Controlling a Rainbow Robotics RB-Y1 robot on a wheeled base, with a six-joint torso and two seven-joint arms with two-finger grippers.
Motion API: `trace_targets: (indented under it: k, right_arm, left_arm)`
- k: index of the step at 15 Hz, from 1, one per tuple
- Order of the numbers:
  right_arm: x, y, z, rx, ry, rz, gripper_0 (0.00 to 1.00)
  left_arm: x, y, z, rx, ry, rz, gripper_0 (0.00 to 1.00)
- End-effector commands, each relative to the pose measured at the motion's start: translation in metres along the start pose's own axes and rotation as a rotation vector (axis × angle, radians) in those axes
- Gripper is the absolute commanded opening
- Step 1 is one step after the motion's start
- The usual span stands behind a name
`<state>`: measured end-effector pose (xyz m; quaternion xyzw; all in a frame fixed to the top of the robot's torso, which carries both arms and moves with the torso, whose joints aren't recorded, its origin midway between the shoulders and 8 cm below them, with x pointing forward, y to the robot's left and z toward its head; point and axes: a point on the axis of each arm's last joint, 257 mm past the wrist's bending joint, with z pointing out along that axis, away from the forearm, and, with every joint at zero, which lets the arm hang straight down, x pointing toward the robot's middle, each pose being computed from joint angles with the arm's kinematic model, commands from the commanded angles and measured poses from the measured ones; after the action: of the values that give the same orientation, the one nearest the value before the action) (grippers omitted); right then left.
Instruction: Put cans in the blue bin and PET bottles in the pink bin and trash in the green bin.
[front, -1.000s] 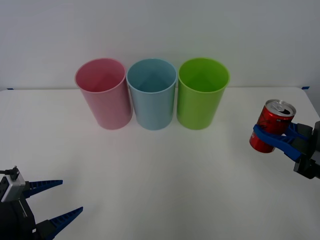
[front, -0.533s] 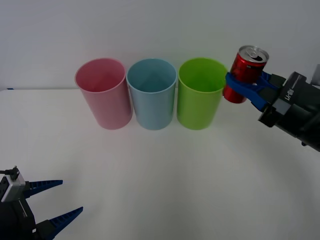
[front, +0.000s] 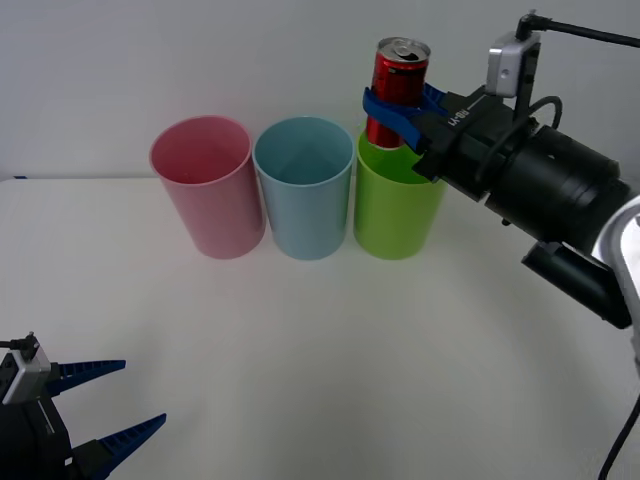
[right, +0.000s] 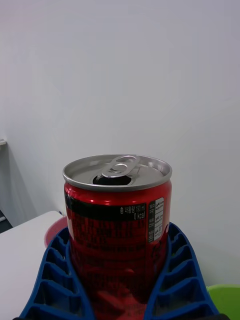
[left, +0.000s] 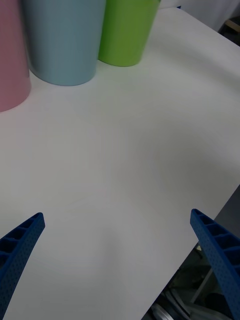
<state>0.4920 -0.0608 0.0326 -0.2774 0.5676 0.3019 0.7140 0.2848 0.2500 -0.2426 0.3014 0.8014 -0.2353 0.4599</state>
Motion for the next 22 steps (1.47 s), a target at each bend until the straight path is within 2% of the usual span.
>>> trace_targets:
  k: [1,7,12,18,20,22]
  right_arm:
    - [0.012,-0.005,0.041,0.020,0.026,-0.021,0.00]
    - [0.047,-0.018,0.112,0.041,0.166,-0.120,0.00]
    - [0.085,-0.025,0.128,0.050,0.282,-0.170,0.00]
    - [0.115,-0.016,0.130,0.039,0.344,-0.162,0.00]
    - [0.116,-0.019,0.131,0.056,0.348,-0.177,0.00]
    - [0.122,-0.022,0.136,0.083,0.356,-0.170,0.00]
  left_arm:
    - [0.000,0.000,0.000,0.000,0.000,0.000,1.00]
    - [0.000,0.000,0.000,0.000,0.000,0.000,1.00]
    - [0.000,0.000,0.000,0.000,0.000,0.000,1.00]
    - [0.000,0.000,0.000,0.000,0.000,0.000,1.00]
    - [0.000,0.000,0.000,0.000,0.000,0.000,1.00]
    - [0.000,0.000,0.000,0.000,0.000,0.000,1.00]
